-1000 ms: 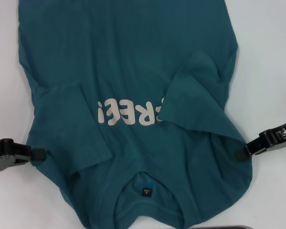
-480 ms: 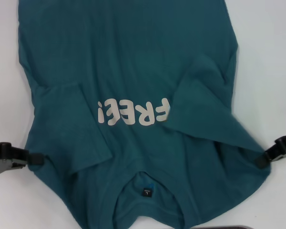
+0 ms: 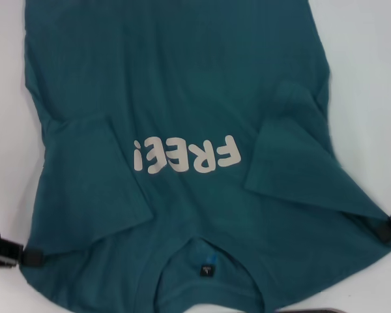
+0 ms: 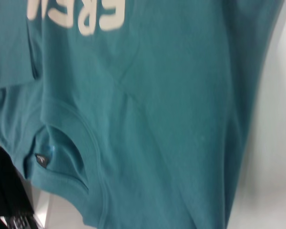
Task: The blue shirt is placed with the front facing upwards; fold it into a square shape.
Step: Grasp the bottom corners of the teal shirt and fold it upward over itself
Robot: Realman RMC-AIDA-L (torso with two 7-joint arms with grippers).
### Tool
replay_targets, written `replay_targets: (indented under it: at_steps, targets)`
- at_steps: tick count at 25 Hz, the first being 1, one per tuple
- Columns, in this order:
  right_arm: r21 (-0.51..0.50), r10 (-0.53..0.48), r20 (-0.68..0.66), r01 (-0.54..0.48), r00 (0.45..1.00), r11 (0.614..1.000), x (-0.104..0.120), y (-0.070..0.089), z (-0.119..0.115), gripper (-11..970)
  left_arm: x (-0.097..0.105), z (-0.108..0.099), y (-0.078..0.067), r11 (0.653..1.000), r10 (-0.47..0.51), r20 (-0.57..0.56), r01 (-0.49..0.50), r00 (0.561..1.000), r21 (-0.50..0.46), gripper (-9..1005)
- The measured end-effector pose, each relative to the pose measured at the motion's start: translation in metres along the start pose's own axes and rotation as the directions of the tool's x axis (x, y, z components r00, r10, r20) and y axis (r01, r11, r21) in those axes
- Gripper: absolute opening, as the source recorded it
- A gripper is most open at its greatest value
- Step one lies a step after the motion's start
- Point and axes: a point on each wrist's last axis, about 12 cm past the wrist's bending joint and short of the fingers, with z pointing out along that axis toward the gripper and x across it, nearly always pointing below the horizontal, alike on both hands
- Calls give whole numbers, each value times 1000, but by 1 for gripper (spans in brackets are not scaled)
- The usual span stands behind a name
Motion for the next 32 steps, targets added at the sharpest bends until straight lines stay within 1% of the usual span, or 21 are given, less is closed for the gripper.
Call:
replay_targets:
  at_steps: [4,7,13,22,29,32]
  targets:
    - [5,11,-47,-11,999,1000,5,0,1,13,2,1,-1,1000,5,-29,-6,1000,-10,2]
    - [29,23,-74,-21,997,999,8,-1,0,14,2,-1,0,1000,5,-37,-6,999,-24,2]
    - [71,51,-81,-45,995,996,11,-6,-6,16,3,-9,4,997,-12,-40,9,999,-73,2]
    - [71,40,-93,-34,995,997,10,-4,-8,20,-1,-13,1,996,-3,-41,-1,999,-91,2]
    - [76,56,-118,-47,991,996,14,-6,-8,22,1,-17,3,992,-29,-46,23,999,-123,2]
    - [77,50,-116,-42,992,996,13,-5,-8,23,-1,-17,1,992,-12,-47,6,999,-123,2]
